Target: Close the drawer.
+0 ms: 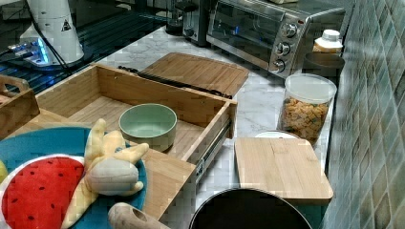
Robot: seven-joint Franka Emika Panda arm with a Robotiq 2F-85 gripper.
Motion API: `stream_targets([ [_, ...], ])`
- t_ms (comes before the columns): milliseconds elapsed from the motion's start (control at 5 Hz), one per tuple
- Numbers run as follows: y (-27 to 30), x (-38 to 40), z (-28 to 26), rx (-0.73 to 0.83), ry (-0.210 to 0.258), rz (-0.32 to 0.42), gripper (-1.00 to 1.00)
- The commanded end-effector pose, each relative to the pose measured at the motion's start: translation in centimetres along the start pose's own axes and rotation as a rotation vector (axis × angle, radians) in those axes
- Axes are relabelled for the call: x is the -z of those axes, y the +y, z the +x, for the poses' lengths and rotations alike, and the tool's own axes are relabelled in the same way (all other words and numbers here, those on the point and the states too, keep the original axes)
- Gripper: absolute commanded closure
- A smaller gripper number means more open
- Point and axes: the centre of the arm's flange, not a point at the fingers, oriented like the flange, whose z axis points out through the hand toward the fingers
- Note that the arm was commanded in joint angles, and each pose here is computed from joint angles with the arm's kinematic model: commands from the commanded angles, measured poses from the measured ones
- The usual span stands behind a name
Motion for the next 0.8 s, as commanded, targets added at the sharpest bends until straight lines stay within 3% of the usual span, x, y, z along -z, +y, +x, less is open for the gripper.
stream_targets([
  [200, -1.2, -2.1, -3.9, 0.210, 0.028, 0.084, 1.00],
  [600, -2.9, -5.0, -8.6, 0.469, 0.088, 0.073, 1.00],
  [800, -3.6, -6.4, -9.9, 0.543, 0.101, 0.024, 1.00],
])
